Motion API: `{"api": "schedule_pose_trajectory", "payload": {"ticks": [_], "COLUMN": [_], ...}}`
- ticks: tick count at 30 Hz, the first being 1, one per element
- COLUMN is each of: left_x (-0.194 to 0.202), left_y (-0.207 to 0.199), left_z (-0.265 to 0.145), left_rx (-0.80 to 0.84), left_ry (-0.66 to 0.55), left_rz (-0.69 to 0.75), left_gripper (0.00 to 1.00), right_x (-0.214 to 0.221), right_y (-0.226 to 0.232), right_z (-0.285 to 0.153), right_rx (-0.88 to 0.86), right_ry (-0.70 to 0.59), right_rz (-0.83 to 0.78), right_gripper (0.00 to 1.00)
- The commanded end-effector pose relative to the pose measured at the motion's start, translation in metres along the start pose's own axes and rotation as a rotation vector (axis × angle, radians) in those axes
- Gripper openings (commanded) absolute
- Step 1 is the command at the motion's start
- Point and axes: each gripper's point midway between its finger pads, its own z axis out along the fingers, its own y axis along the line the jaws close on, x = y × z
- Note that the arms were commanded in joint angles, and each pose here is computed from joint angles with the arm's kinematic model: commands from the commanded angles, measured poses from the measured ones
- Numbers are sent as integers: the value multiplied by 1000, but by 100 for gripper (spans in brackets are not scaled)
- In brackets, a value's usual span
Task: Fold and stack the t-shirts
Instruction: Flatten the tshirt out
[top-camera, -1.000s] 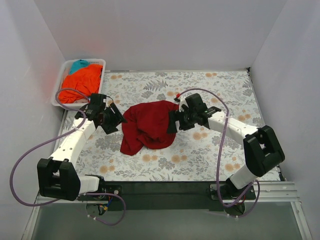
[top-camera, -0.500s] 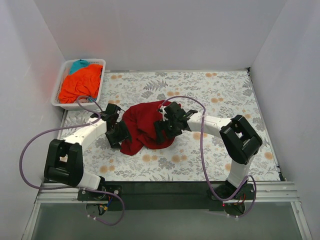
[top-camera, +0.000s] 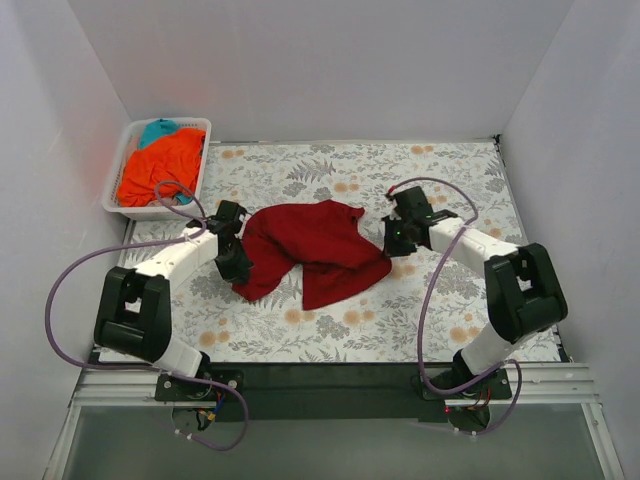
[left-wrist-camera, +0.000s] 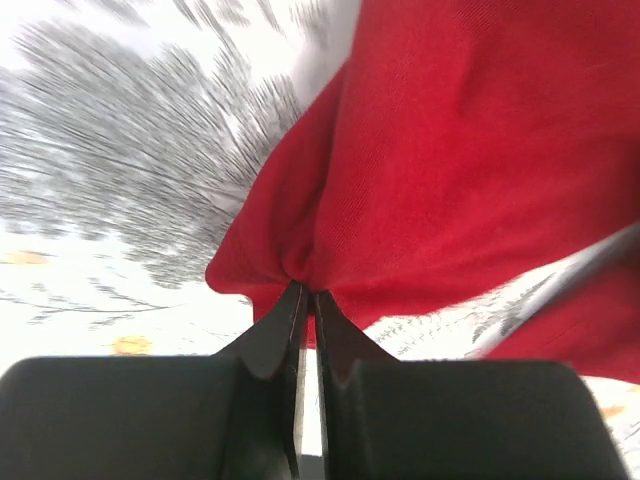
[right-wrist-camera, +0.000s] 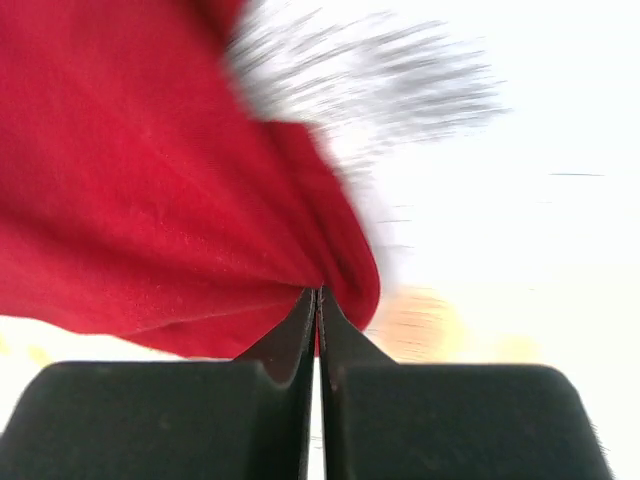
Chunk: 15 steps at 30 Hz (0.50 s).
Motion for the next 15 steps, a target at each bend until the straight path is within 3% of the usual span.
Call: {"api": "schedule_pose_trajectory", "payload": {"ticks": [1, 5, 6, 7, 8, 9, 12, 15], "left_x": [-50, -64, -67, -67, -68, -70, -79, -74], "left_y": [5, -6, -12, -14, -16, -16, -17, -26], "left_z": [-40, -54, -54, -49, -48, -48, -59, -75], "left_rx": [-18, 20, 35, 37, 37, 32, 30, 109], "left_ry": [-206, -232, -233, -214, -211, -214, -251, -255], "left_rz": [-33, 0, 16, 27, 35, 47, 51, 72], "left_gripper": [0, 0, 0, 2, 12, 22, 59, 63], "right_x": [-31, -60, -63, -67, -78, -78, -79, -55], "right_y": [-36, -58, -60, -59, -53, -50, -37, -15], "right_z": [-33, -50, -49, -50, -54, -56, -72, -83], "right_rx": [74, 91, 89, 81, 61, 48, -5, -117], "right_ry": [-128, -191, -181, -181, -198, -191, -204, -178], "right_rz": [37, 52, 47, 41, 26, 25, 14, 23], "right_gripper": [1, 1, 17, 25, 32, 50, 84, 84]}}
